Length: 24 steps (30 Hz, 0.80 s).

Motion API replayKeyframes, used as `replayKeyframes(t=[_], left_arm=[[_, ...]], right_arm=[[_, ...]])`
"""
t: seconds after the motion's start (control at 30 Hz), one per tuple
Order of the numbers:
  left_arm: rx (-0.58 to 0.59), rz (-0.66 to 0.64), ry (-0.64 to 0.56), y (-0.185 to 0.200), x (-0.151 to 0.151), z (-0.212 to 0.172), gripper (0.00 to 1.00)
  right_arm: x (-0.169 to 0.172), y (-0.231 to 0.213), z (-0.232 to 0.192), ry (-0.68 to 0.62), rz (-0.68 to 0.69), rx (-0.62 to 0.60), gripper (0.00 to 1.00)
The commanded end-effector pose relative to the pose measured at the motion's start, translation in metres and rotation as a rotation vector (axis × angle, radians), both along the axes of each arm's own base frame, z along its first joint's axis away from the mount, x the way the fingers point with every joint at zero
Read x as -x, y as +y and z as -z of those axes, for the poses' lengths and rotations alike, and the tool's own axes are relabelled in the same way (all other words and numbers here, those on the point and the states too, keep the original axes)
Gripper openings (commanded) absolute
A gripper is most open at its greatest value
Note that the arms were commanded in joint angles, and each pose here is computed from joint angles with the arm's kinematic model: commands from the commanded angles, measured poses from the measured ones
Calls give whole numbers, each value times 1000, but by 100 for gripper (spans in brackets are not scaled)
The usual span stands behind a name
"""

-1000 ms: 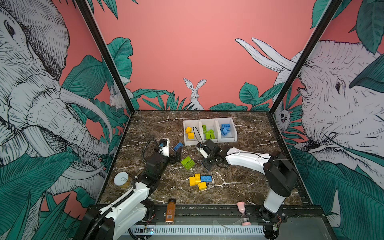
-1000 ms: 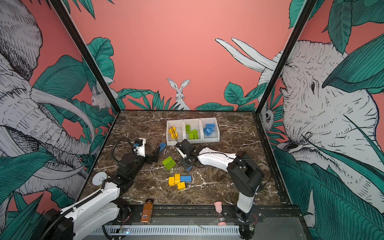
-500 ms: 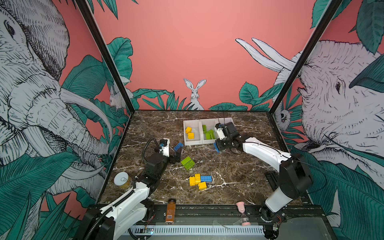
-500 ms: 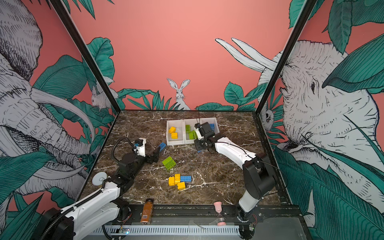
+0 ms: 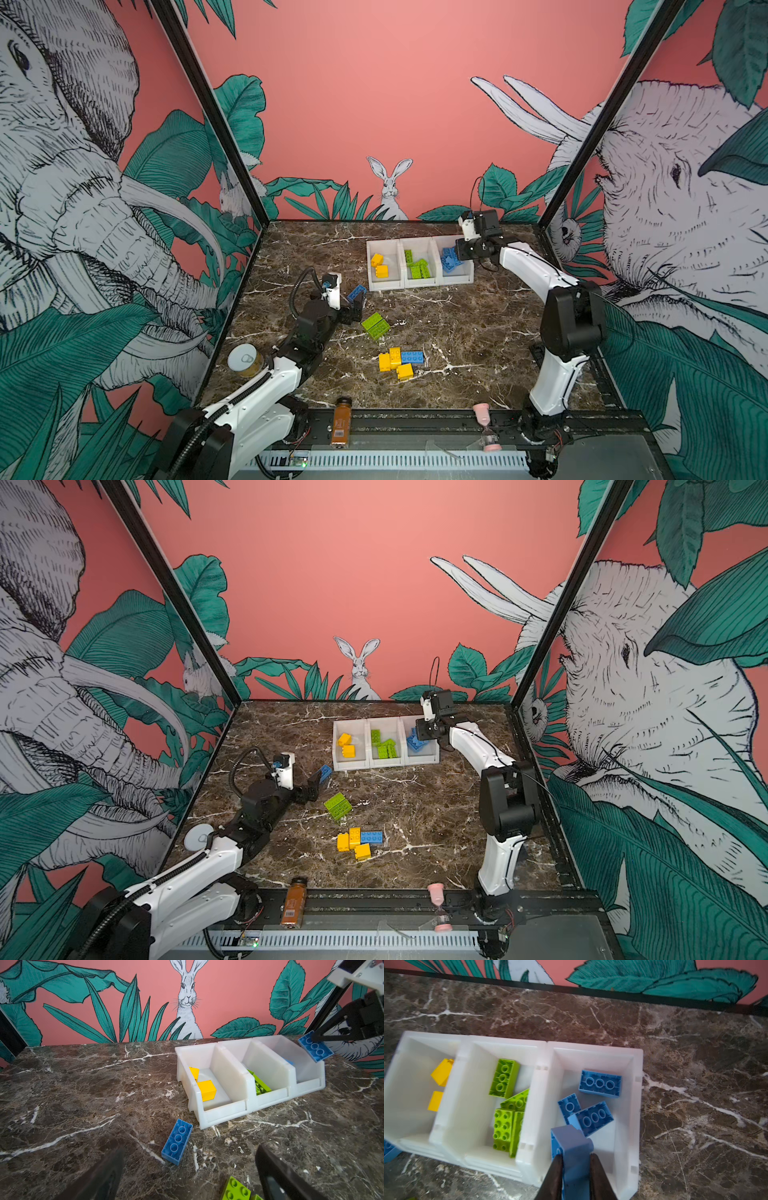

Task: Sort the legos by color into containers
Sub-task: 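Carry the light-blue brick into the far compartment and release it, then move the right gripper over the lime-green bricks and grasp one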

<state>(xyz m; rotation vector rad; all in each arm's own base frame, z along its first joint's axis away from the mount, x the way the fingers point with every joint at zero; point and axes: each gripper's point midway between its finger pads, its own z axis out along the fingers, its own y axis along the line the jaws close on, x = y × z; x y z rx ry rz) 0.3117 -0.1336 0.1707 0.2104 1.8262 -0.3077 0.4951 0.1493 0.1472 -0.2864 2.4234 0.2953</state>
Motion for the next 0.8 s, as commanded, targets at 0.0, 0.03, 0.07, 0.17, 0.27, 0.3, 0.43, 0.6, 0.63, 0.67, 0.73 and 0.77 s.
replayKeyframes(t=[0.0, 0.03, 0.07, 0.17, 0.27, 0.3, 0.43, 0.6, 0.63, 0.67, 0.73, 0.77], left_arm=[[-29, -35, -16, 6, -4, -8, 99], [-36, -44, -17, 8, -5, -8, 99], [-45, -55, -21, 10, -5, -8, 99], [-68, -82, -18, 15, -8, -5, 99], [-61, -87, -12, 14, -10, -4, 99], [-53, -76, -8, 12, -10, -4, 99], [-21, -59, -14, 8, -8, -6, 99], [19, -112, 3, 17, -6, -6, 99], [30, -124, 28, 19, -5, -3, 99], [27, -117, 45, 19, -3, 0, 99], [21, -111, 42, 19, -1, 4, 99], [27, -133, 37, 23, -1, 8, 99]], right_arm=[[-7, -1, -2, 3, 7, -20, 22], [-9, -2, -3, -3, 10, -22, 23], [-11, -3, -2, -7, 12, -22, 25], [-16, -6, -4, -16, 19, -18, 31], [-19, -6, -14, -25, 17, -20, 48], [-18, -4, -19, -35, 4, -28, 52], [0, 10, -45, -83, -44, -70, 62], [57, 47, -61, -130, -121, -44, 69], [73, 60, -64, -139, -148, -38, 70], [89, 75, -63, -144, -175, -28, 71], [122, 98, -53, -150, -212, -14, 74], [137, 113, -48, -146, -232, -26, 75]])
